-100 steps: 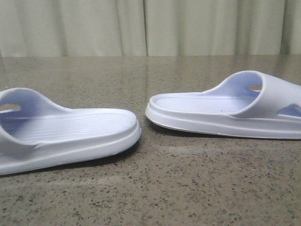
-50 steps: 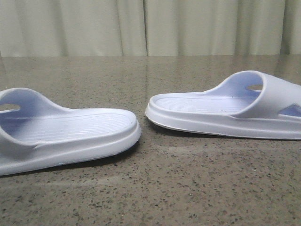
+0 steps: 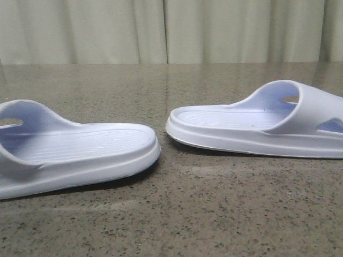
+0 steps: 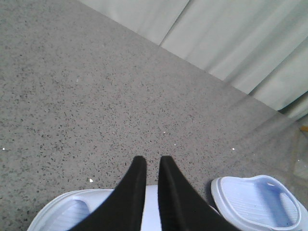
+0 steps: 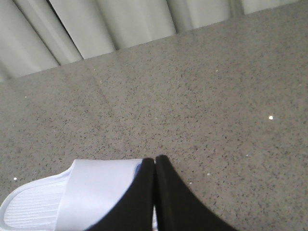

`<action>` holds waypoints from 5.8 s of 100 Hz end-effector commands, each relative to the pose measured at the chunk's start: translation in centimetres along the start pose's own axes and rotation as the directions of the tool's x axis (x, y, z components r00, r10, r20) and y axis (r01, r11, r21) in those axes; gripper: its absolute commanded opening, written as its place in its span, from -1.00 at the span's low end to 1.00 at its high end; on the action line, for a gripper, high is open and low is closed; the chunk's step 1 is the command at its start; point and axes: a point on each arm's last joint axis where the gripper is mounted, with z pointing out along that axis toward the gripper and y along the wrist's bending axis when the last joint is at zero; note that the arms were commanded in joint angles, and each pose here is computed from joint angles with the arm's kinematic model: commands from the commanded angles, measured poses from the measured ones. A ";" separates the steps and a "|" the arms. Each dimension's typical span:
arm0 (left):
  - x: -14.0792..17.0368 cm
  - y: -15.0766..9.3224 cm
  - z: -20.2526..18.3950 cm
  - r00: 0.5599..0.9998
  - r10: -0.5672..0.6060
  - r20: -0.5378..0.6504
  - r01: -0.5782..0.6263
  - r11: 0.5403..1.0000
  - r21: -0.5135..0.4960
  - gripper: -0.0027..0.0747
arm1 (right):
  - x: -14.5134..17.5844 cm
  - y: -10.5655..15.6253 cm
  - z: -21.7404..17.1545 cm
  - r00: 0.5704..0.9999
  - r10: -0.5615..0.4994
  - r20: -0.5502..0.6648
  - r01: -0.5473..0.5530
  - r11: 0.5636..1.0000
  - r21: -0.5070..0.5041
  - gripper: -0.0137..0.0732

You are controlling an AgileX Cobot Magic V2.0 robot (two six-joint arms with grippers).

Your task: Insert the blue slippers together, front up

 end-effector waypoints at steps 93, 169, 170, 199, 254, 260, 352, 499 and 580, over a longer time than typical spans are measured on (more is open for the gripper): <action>1.5 3.2 1.2 0.952 -0.293 0.086 0.303 0.944 -0.130 0.68 | -2.1 0.5 -0.2 0.991 0.012 0.134 -0.007 0.999 -0.035 0.41; 3.5 5.0 2.9 0.846 -0.532 0.024 0.525 0.825 -0.208 0.68 | -2.1 0.6 -0.1 0.991 0.012 0.135 -0.007 0.999 -0.035 0.41; 3.5 5.0 2.9 0.846 -0.532 0.024 0.525 0.825 -0.208 0.68 | -2.1 0.6 -0.1 0.991 0.012 0.135 -0.007 0.999 -0.035 0.41; 4.2 4.8 3.4 0.792 -0.609 -0.037 0.591 0.781 -0.205 0.68 | -2.1 0.6 -0.1 0.991 0.012 0.135 -0.007 0.999 -0.035 0.41; 4.9 4.6 3.6 0.731 -0.678 -0.079 0.655 0.730 -0.195 0.50 | -2.2 0.6 -0.1 0.990 0.012 0.141 -0.007 0.999 -0.036 0.41; 4.9 4.6 3.6 0.735 -0.674 -0.079 0.651 0.733 -0.198 0.40 | -2.2 0.6 -0.1 0.989 0.012 0.144 -0.007 0.999 -0.037 0.41; 4.9 4.7 3.6 0.740 -0.669 -0.074 0.646 0.737 -0.199 -0.84 | -2.2 0.6 -0.2 0.989 0.013 0.149 -0.007 0.999 -0.038 0.41; 3.9 2.2 0.9 0.684 -0.729 -0.031 0.729 0.680 0.077 -0.89 | 0.3 -0.4 4.8 0.992 0.122 -0.038 -0.121 0.992 0.028 0.41; 4.1 2.1 0.9 0.700 -0.712 -0.057 0.714 0.696 0.072 -0.89 | 4.3 -1.8 14.4 0.883 0.373 -0.285 -0.324 0.924 0.205 0.41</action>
